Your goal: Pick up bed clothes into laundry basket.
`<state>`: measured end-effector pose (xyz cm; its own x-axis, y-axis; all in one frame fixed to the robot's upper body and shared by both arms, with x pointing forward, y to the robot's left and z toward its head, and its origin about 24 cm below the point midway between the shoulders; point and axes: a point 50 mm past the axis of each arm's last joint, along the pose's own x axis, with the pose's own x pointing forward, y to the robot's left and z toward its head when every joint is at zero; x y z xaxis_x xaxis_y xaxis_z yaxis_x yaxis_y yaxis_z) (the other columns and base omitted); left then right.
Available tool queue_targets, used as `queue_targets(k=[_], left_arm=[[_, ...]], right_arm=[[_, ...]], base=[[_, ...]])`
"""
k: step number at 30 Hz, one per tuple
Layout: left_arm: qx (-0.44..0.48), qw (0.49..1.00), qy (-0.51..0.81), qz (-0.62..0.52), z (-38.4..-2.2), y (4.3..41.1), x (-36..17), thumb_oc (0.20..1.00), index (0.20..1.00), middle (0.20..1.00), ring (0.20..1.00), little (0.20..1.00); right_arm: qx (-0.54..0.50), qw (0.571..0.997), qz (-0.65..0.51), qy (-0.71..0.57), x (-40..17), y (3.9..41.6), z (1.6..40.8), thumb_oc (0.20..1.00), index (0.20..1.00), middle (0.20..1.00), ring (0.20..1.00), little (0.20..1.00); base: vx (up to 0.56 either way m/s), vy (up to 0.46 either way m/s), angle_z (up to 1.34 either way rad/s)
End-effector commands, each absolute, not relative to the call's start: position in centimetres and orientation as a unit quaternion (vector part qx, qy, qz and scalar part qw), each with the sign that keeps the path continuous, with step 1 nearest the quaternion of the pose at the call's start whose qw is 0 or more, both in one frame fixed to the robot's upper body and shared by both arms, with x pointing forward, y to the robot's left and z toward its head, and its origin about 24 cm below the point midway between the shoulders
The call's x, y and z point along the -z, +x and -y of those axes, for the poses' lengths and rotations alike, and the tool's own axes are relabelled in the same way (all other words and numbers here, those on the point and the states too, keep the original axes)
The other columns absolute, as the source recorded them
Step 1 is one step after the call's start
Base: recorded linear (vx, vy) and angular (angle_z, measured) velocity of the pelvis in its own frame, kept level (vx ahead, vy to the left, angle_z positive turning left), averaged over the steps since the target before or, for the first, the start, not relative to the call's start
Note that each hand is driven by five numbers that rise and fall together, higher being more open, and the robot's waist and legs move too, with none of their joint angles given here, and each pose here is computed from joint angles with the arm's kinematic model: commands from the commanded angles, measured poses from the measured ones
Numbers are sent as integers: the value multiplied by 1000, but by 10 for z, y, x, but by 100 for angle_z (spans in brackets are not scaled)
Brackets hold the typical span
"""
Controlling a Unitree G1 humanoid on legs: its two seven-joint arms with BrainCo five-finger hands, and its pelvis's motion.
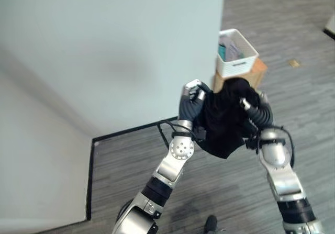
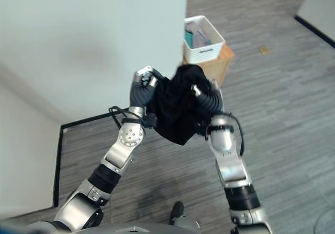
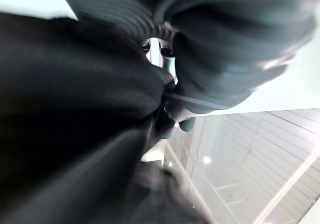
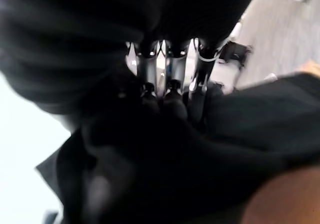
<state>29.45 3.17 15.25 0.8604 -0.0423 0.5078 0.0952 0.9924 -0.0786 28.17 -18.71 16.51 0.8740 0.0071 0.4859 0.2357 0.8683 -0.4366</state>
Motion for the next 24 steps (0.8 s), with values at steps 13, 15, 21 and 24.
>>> queue_targets(k=[13, 15, 21, 24], left_arm=[[58, 939, -92, 328, -19, 290, -178, 200, 200, 200, 200, 200], [54, 938, -76, 335, -22, 290, -178, 200, 200, 200, 200, 200], [40, 939, -66, 334, -29, 292, -175, 200, 200, 200, 200, 200], [42, 937, -61, 342, -31, 292, -176, 200, 200, 200, 200, 200]], right_arm=[[123, 908, 278, -287, -175, 296, 193, 200, 200, 200, 200, 200], [108, 912, 280, -279, -173, 293, 187, 200, 200, 200, 200, 200], [115, 914, 280, -269, -173, 295, 187, 200, 200, 200, 200, 200], [116, 913, 283, -271, -172, 293, 187, 200, 200, 200, 200, 200]], base=[[362, 123, -92], [486, 220, -22], [153, 86, -36], [34, -35, -72]])
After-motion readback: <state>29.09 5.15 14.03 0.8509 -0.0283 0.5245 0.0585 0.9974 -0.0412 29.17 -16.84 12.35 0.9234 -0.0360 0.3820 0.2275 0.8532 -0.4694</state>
